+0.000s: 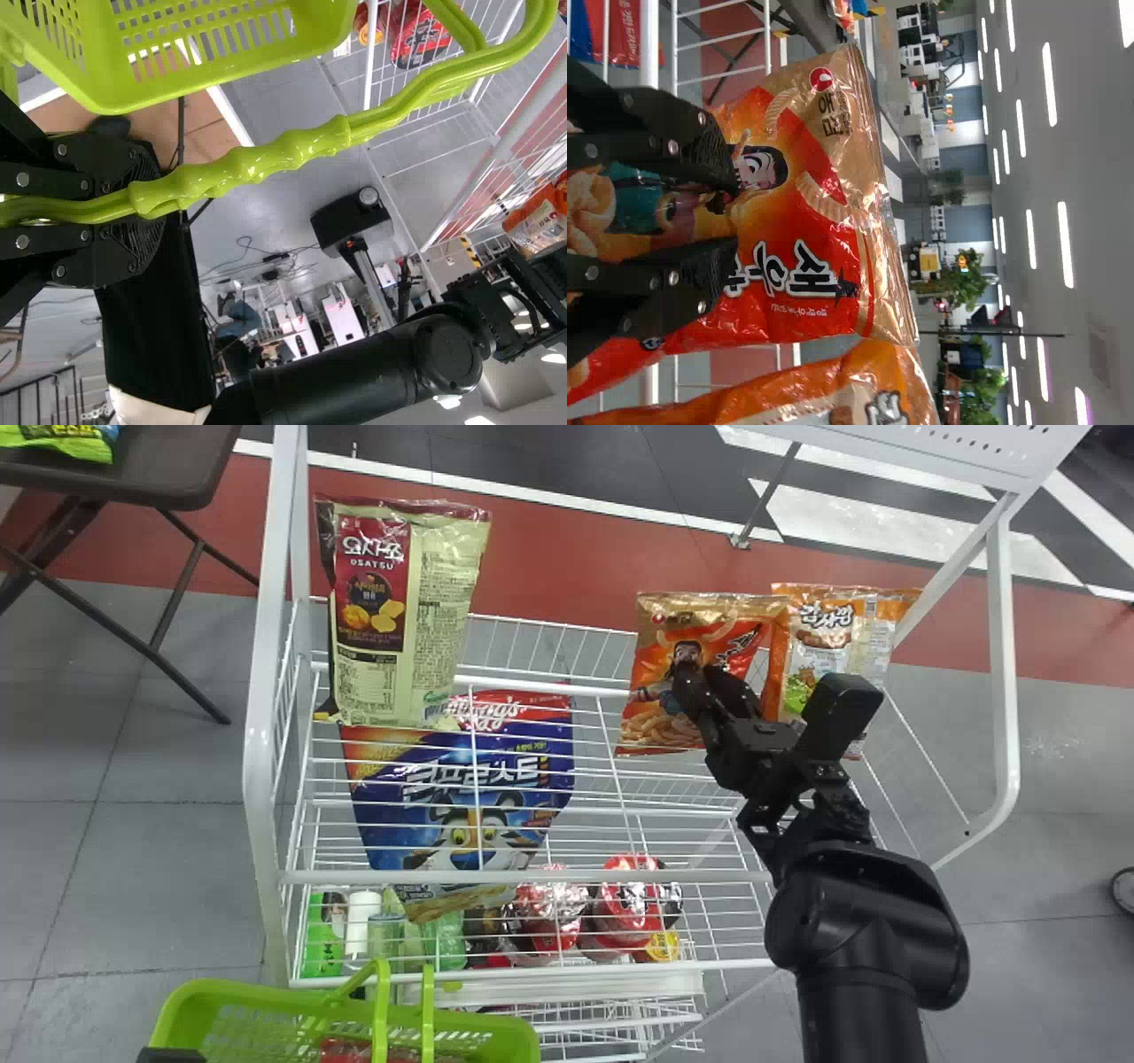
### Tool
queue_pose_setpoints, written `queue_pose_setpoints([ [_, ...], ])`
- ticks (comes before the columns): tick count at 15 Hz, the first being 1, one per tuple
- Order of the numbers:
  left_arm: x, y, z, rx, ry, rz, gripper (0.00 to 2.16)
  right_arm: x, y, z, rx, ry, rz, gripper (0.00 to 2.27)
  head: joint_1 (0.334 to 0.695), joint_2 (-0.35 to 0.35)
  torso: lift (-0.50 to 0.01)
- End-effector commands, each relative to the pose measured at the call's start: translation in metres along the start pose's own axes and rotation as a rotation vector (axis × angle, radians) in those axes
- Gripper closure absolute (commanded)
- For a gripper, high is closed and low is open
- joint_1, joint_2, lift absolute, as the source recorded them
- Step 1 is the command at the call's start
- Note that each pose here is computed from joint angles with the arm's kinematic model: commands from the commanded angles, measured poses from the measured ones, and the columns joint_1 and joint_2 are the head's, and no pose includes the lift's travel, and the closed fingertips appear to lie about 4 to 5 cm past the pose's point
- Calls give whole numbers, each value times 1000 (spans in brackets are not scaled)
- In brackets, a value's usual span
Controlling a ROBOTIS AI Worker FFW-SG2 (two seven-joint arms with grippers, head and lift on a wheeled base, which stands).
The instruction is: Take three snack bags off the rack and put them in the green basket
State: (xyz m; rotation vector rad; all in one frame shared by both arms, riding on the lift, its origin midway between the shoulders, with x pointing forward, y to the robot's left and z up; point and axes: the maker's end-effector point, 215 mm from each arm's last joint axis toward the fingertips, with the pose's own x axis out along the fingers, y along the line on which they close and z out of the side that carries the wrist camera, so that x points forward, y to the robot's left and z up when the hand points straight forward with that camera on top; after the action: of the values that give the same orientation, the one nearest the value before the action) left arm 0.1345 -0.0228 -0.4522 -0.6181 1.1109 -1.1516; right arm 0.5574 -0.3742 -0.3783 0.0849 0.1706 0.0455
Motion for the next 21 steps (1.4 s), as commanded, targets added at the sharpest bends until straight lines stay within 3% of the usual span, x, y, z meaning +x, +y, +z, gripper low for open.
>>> queue_pose_setpoints([
  [1, 0, 1, 1, 0, -1, -2, 1926, -8, 7, 10, 5, -18, 25, 2142, 695, -350, -25],
  [7, 0, -1, 5, 5, 3, -6, 1926, -66, 50, 48, 18, -37, 114, 2159, 695, -350, -25],
  [12, -11, -6, 9, -18, -7, -6, 1926, -143, 75, 46, 88, 140, 167, 2159, 695, -350, -25],
  [18, -22, -36, 5, -81, 9, -73, 1926, -261, 118, -30, 420, 612, 302, 2159, 695, -350, -25],
  [21, -21, -42, 6, -89, 4, -97, 1926, -271, 126, -16, 438, 585, 353, 2159, 695, -350, -25],
])
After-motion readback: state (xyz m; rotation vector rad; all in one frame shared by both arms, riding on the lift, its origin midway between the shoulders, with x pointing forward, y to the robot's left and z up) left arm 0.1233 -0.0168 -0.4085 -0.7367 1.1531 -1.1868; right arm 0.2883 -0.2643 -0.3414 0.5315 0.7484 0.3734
